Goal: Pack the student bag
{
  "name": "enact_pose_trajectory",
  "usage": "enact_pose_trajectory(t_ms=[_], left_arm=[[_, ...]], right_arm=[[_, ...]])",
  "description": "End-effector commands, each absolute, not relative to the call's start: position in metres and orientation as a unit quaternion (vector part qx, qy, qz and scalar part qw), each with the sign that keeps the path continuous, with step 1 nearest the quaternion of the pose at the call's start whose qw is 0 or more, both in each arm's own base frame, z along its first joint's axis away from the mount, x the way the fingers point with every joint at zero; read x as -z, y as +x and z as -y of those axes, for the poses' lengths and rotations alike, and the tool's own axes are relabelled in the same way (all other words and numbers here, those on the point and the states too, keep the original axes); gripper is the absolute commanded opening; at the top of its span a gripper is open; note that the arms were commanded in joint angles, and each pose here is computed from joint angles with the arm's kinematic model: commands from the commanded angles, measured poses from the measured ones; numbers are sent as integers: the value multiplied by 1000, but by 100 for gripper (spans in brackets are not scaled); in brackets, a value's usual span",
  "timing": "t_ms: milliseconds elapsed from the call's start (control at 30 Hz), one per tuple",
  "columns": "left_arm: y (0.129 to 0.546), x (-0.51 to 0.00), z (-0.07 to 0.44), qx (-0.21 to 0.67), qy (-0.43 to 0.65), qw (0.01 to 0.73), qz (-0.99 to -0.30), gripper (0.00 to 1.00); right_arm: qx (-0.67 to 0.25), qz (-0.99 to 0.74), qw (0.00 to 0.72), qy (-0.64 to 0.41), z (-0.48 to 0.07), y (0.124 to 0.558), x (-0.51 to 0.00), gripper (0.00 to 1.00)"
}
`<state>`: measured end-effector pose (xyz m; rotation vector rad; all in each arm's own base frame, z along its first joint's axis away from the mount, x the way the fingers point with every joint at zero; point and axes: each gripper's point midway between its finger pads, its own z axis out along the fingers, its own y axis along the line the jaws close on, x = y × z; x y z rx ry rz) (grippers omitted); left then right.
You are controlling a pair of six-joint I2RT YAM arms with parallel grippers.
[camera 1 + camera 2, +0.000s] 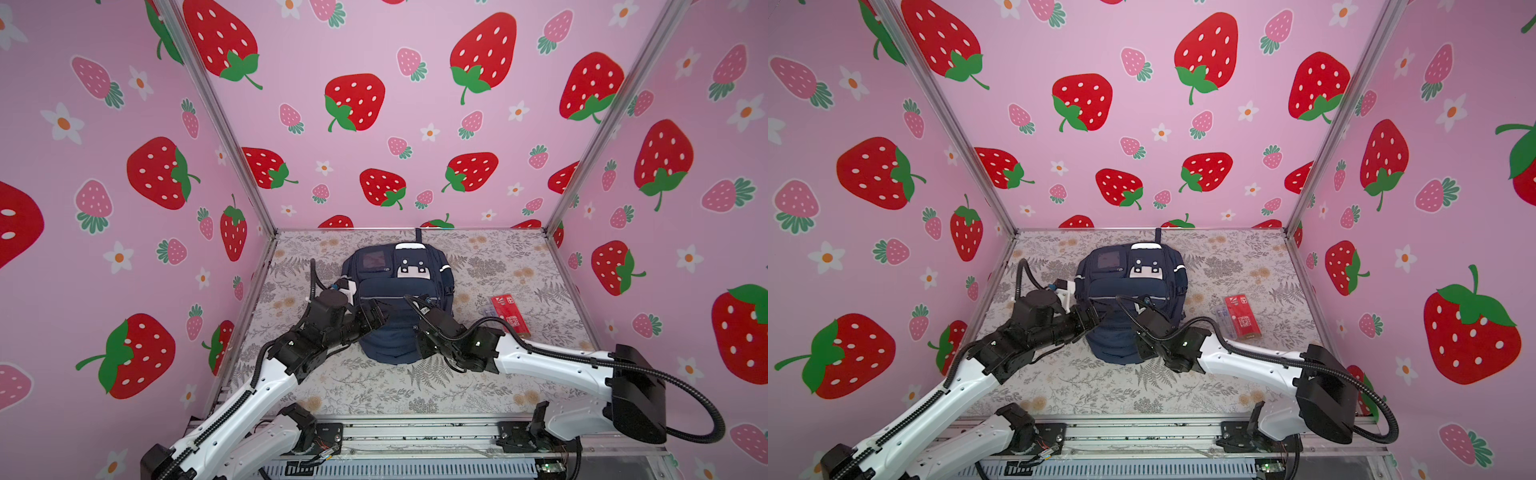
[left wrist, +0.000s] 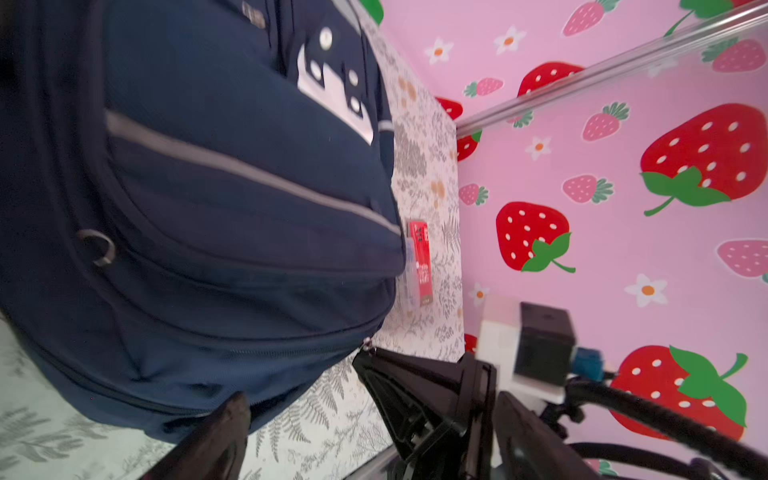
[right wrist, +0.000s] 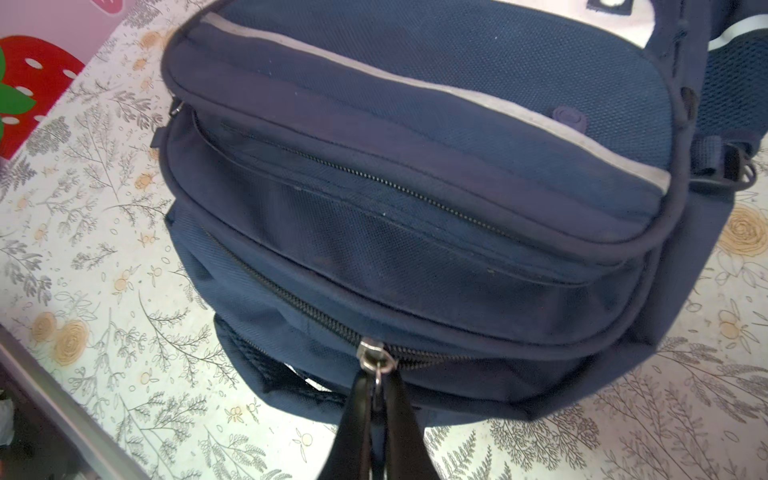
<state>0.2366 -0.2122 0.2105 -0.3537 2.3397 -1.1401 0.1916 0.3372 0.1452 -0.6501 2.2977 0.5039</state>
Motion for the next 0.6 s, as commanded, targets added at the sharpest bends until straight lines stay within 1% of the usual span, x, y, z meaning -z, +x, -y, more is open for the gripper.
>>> enact_pose_trajectory(t_ms=[0,67,200,367,467,567], left_arm=[[239,-199,232,440,-169,230,-851,88],[236,-191,240,434,-167,219,-858,86],[227,-182,246,419,-171,202,-868,86],[229,-162,237,391,-217,198,-872,88],[242,-162,231,396,-239,208,-862,85],[257,-169,228,411,-255,216,-848,79]], right_arm=[[-228,-877,344,-246,-340,183,-160,0],[-234,-875,345,-244,-340,182,-164,0],[-237,-875,347,-241,-340,182,-165,0],[-246,-870,348,-249,-345,180,-167,0],[-251,-864,349,-263,-350,176,-169,0],[-257,-859,344,-280,-354,167,-168,0]])
